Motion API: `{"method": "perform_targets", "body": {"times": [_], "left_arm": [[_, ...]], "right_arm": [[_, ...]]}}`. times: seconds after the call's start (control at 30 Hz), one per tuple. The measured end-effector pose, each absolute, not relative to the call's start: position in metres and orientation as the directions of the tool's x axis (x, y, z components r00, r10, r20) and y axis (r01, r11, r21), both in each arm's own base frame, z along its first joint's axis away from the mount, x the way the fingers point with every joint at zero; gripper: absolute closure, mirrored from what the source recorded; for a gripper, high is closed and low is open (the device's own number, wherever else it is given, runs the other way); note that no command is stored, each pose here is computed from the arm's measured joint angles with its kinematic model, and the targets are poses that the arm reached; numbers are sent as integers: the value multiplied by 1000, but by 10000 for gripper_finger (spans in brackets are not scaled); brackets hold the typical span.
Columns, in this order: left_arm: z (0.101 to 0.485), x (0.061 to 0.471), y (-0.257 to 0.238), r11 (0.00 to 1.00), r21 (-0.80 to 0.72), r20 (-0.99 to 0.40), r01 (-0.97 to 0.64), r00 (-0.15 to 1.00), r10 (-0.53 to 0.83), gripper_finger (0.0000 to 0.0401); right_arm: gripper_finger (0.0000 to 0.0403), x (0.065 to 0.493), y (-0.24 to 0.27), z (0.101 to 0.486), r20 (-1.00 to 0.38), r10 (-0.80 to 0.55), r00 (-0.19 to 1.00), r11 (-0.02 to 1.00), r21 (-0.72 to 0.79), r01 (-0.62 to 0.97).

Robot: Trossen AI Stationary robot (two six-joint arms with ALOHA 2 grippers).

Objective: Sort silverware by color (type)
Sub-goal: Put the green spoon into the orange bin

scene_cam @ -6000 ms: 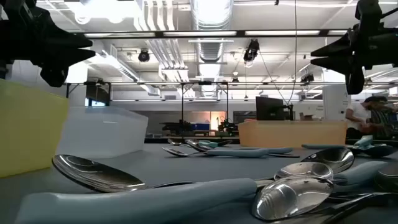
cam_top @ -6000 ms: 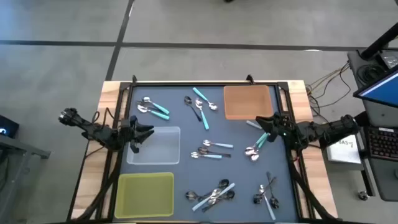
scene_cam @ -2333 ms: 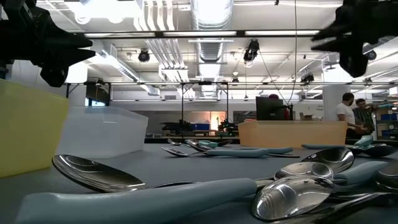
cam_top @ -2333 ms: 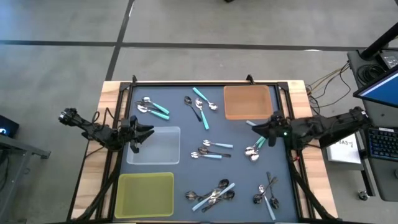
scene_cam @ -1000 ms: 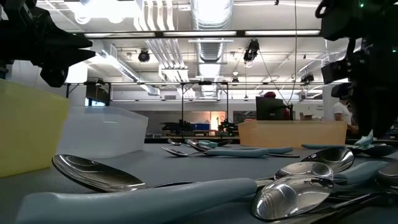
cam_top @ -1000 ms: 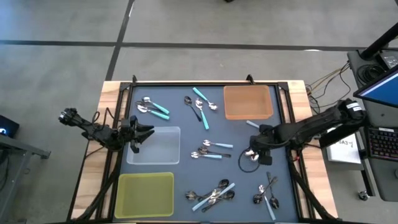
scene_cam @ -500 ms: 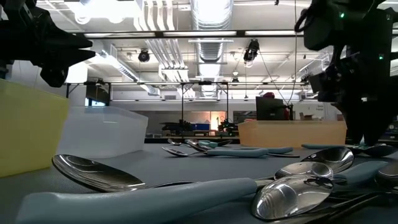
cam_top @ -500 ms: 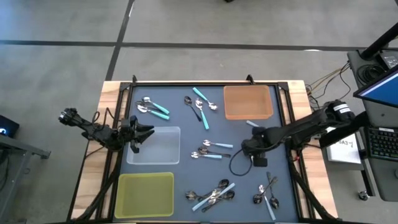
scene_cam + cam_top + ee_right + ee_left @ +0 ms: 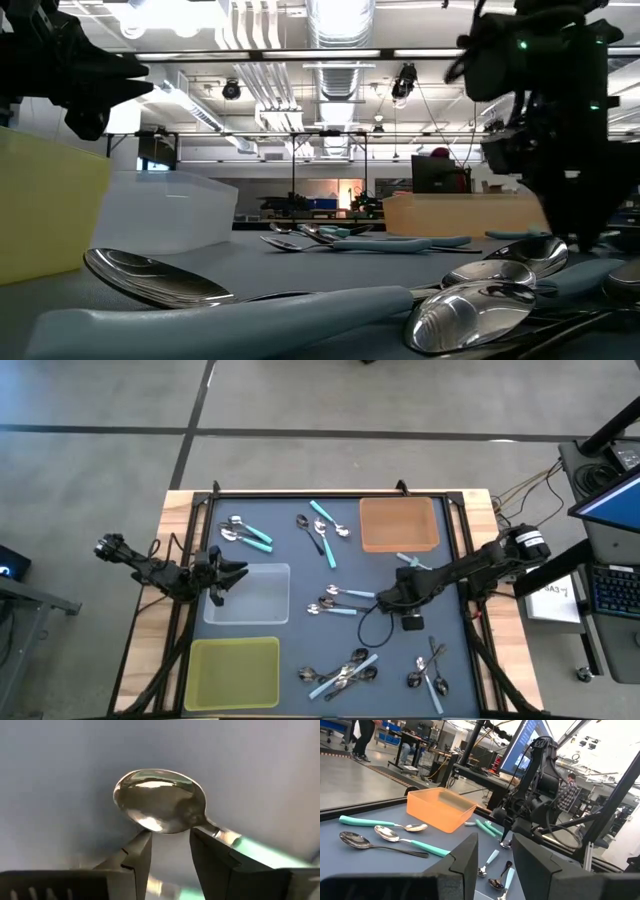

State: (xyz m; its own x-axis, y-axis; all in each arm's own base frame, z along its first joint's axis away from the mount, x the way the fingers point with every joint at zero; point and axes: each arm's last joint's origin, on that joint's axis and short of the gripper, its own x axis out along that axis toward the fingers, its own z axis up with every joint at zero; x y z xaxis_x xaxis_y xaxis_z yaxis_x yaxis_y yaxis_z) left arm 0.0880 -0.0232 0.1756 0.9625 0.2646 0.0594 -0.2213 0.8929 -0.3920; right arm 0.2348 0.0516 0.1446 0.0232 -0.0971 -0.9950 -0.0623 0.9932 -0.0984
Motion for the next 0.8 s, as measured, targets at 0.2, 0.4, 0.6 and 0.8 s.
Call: {"method": "perform_targets", "body": {"times": [0.2,0.4,0.6,0.8], "left_arm": [[175,88,-23,893,-391,58,-222,962,265,298],[175,88,-23,893,-391,58,-222,963,265,298],[175,88,-23,893,-392,59,-222,962,265,298],[176,88,-23,893,-392,59,-221,963,265,298]], "right_arm": [[275,241,51,151,-994,-98,51,993,-101,-61],[275,243,51,158,-993,-94,70,991,-101,-93],[275,246,48,161,-986,-150,78,953,-165,-254],[275,246,37,157,-979,-194,64,918,-204,-339]]}}
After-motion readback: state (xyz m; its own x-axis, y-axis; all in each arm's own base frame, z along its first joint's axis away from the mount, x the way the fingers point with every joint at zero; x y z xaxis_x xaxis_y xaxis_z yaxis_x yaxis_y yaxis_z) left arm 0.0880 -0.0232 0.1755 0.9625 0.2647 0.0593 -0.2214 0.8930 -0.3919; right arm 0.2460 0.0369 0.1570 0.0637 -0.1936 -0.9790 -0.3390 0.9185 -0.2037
